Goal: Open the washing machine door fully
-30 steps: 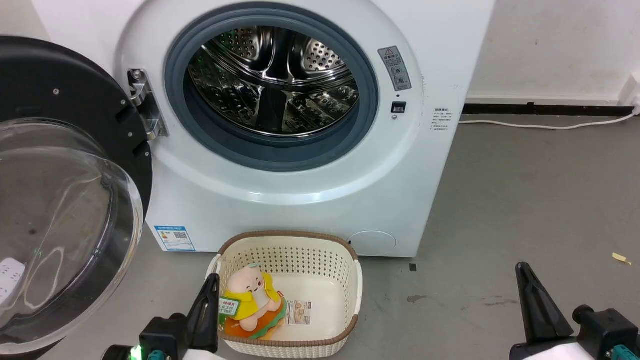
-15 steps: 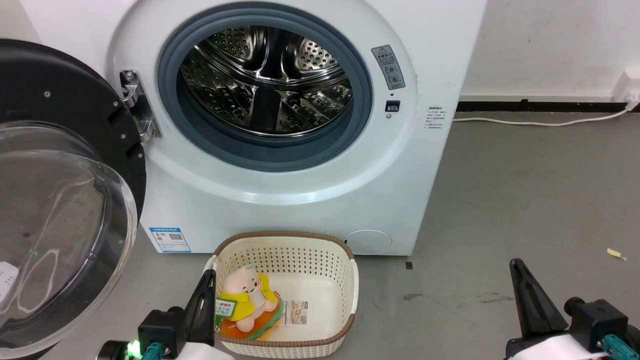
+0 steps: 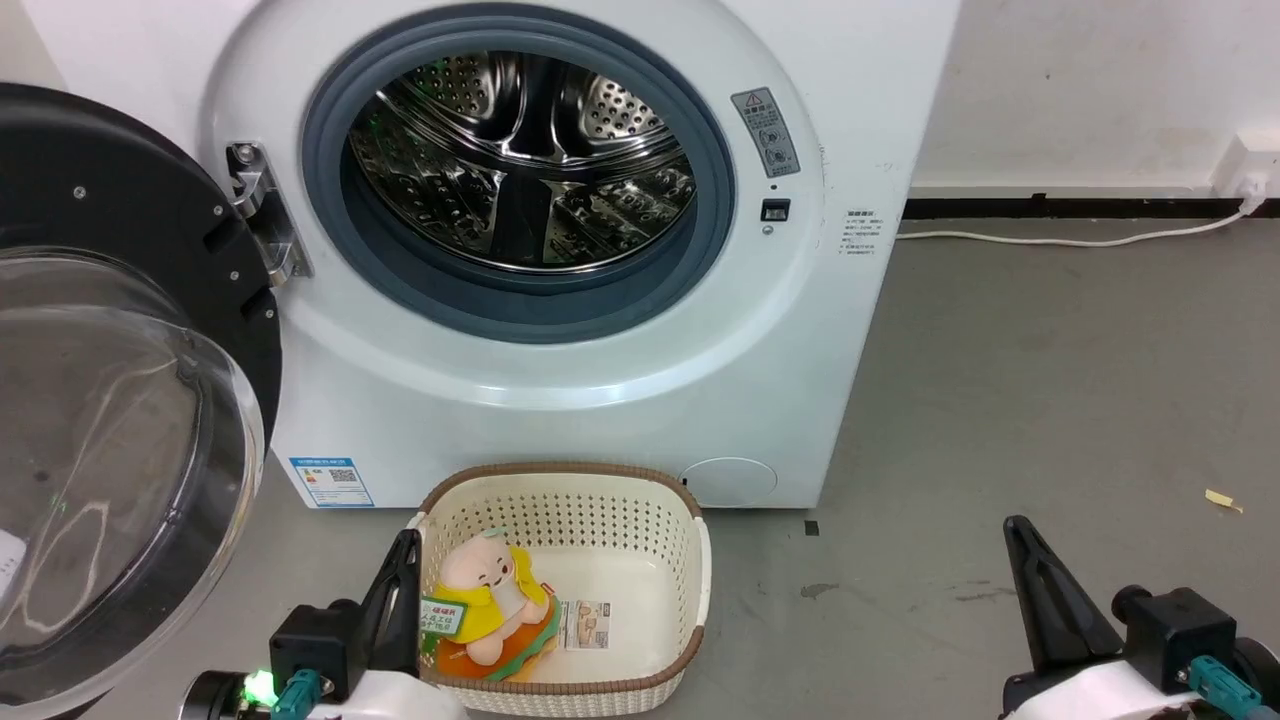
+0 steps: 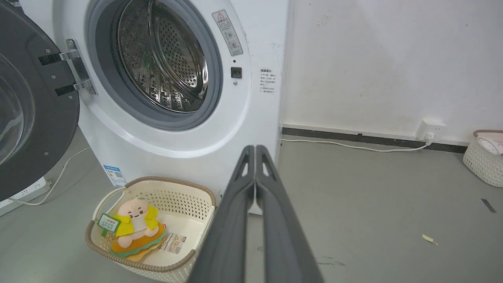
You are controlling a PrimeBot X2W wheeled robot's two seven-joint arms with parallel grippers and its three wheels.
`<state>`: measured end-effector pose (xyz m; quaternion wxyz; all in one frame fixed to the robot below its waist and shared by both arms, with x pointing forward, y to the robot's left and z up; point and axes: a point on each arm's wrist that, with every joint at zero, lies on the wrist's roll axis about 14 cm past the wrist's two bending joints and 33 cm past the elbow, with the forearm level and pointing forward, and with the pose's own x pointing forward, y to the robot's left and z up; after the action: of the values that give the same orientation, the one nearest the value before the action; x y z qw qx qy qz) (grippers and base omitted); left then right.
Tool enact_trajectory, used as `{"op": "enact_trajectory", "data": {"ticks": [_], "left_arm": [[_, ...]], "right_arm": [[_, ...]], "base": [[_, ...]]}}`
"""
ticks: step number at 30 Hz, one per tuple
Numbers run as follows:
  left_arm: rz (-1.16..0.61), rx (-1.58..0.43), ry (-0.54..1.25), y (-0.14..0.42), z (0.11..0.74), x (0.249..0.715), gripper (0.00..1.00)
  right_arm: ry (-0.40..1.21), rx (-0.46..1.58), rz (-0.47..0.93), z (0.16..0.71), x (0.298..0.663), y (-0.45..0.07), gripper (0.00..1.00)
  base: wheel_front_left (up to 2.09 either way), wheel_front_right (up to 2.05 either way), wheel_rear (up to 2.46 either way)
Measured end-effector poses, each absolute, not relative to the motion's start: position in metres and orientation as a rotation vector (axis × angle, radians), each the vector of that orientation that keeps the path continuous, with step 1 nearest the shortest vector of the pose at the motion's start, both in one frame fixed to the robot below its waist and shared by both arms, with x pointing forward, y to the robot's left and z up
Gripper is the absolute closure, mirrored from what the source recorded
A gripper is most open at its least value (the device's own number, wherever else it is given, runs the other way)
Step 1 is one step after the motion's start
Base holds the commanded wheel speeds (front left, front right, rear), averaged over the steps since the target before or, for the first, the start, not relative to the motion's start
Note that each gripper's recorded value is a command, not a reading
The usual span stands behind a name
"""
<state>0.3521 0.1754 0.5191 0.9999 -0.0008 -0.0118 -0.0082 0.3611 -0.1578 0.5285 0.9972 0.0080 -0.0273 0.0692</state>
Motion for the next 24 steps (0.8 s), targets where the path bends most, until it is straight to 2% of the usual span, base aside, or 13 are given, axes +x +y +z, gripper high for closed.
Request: {"op": "enact_trajectory", "data": {"ticks": [24], "left_arm": [[-0.012,0.026,-0.002,0.1759,0.5203,0.3614,1.00]], "right_arm": [[-0.016,-0.022,0.133,0.5253,0.3654,-0.1596,1.00]], "base": [[0.00,0.00,0.00]]}}
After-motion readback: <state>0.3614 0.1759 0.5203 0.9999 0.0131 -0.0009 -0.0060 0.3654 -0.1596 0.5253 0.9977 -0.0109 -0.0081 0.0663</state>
